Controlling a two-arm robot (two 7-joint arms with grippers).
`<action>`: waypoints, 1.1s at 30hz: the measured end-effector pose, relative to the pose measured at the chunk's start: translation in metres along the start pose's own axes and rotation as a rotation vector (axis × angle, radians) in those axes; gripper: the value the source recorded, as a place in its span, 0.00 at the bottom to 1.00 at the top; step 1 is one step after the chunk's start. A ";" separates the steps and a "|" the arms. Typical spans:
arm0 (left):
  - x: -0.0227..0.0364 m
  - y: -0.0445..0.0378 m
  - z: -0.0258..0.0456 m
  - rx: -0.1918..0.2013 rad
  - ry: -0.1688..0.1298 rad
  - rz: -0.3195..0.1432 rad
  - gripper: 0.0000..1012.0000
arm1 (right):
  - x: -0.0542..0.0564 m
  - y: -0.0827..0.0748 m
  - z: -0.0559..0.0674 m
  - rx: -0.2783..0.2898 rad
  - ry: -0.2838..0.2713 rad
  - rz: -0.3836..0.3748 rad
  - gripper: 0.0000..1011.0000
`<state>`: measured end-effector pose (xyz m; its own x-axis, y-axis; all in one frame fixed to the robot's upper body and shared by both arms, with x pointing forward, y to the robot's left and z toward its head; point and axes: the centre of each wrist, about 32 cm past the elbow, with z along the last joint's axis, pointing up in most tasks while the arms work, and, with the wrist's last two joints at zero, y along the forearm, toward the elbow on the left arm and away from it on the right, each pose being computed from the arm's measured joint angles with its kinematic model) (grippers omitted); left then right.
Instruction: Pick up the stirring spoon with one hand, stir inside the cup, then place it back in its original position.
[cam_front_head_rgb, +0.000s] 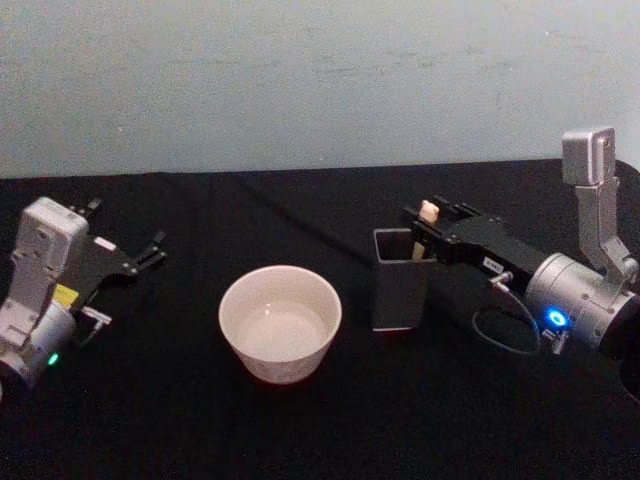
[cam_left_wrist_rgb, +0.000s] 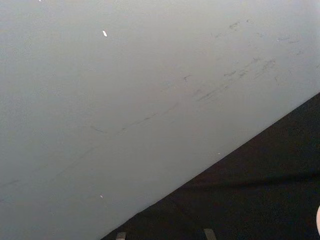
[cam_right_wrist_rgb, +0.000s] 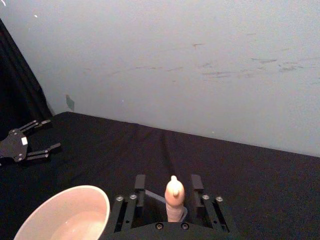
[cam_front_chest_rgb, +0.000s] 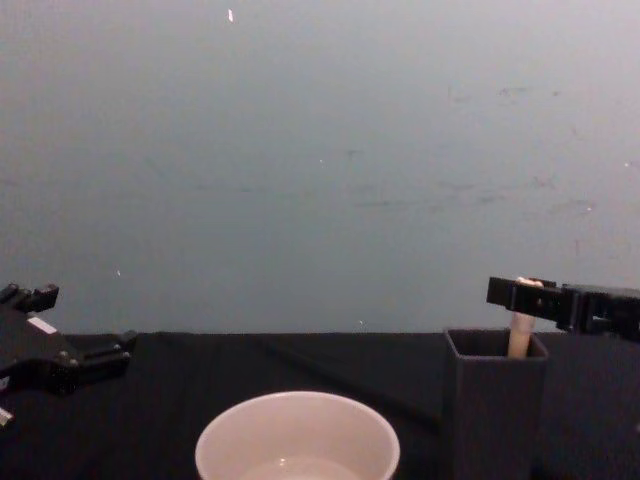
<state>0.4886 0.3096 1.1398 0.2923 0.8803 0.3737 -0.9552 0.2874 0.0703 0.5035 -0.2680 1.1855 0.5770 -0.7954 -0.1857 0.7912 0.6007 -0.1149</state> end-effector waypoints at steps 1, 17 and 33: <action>0.0000 0.0000 0.0000 0.000 0.000 0.000 0.99 | 0.000 0.000 0.000 0.000 0.000 0.000 0.56; 0.0000 0.0000 0.0000 0.000 0.000 0.000 0.99 | 0.000 0.000 0.000 0.000 0.000 0.000 0.99; 0.0000 0.0000 0.0000 0.000 0.000 0.000 0.99 | -0.003 0.000 0.008 0.167 -0.073 -0.095 0.99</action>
<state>0.4886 0.3096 1.1398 0.2923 0.8803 0.3737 -0.9552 0.2874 0.0703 0.5035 -0.2658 1.1937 0.5065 -0.8553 -0.1094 0.8619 0.5058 0.0364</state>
